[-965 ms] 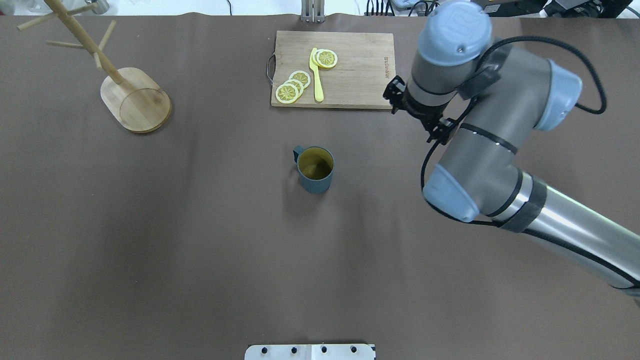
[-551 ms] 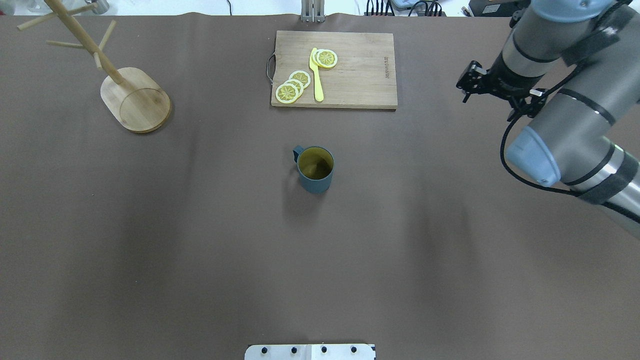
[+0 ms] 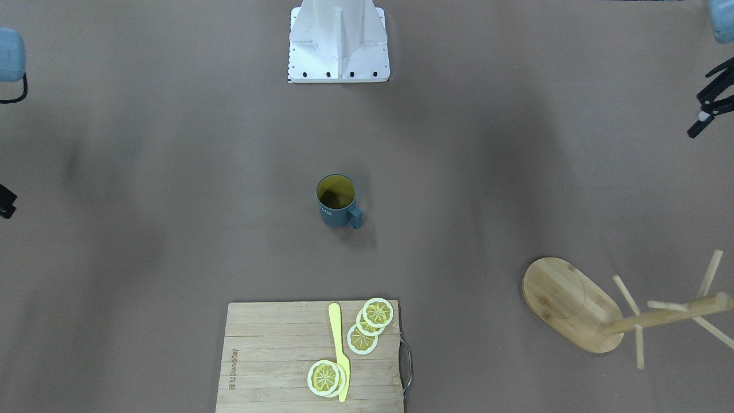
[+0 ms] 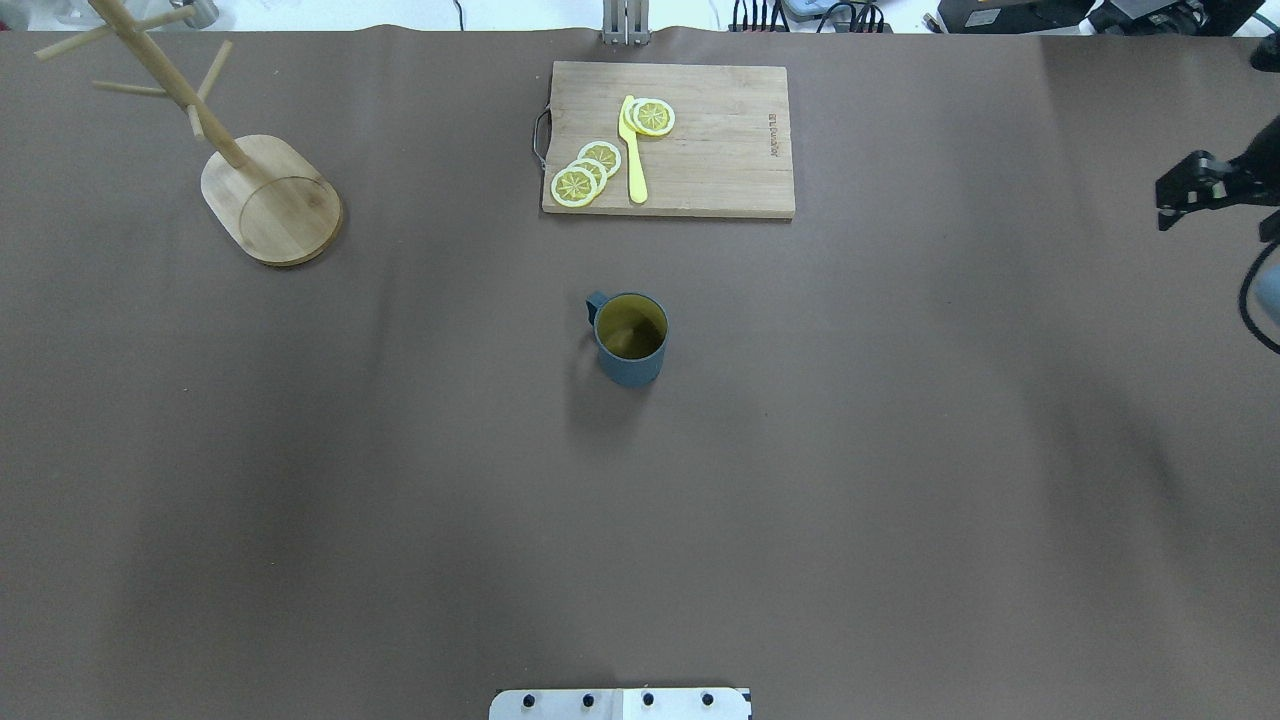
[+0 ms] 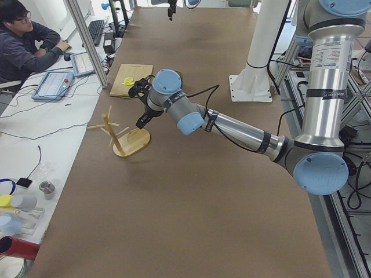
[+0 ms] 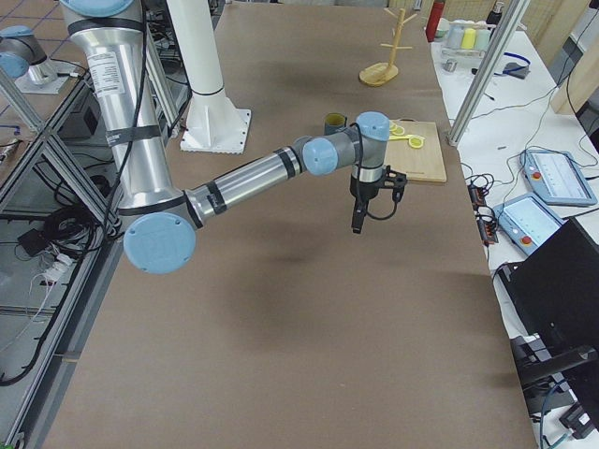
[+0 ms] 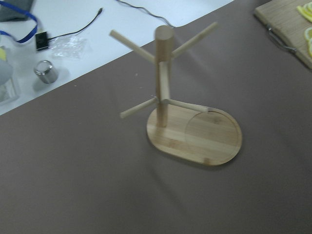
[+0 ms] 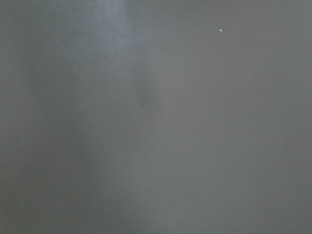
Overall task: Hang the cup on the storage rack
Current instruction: 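Open the right gripper and withdraw the right arm from the mug, then move the left gripper toward the blue mug's handle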
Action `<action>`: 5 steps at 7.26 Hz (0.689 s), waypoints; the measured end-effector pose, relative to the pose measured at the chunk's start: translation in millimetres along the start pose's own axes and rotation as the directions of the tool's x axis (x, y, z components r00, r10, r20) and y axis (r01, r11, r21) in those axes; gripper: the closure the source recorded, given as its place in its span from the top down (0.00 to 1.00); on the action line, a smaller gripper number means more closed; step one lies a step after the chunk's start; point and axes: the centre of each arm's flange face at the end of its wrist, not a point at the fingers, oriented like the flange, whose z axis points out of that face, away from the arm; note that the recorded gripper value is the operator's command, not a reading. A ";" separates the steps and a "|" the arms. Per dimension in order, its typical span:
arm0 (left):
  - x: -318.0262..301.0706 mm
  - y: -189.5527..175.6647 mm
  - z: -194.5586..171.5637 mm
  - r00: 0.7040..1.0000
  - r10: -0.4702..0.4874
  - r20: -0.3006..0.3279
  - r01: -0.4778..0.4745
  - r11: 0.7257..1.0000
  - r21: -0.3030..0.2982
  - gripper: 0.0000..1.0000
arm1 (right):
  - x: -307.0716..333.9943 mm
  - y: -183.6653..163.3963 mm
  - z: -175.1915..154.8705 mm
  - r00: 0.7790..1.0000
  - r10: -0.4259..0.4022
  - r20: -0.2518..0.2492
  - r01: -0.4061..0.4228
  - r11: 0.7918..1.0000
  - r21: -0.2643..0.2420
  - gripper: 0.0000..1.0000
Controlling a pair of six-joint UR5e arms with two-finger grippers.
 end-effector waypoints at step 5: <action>83.6 -1.8 87.1 0.992 0.049 -0.116 -0.056 0.997 -0.056 0.99 | 255.7 23.5 40.5 0.989 -0.130 0.072 0.135 0.988 -0.069 1.00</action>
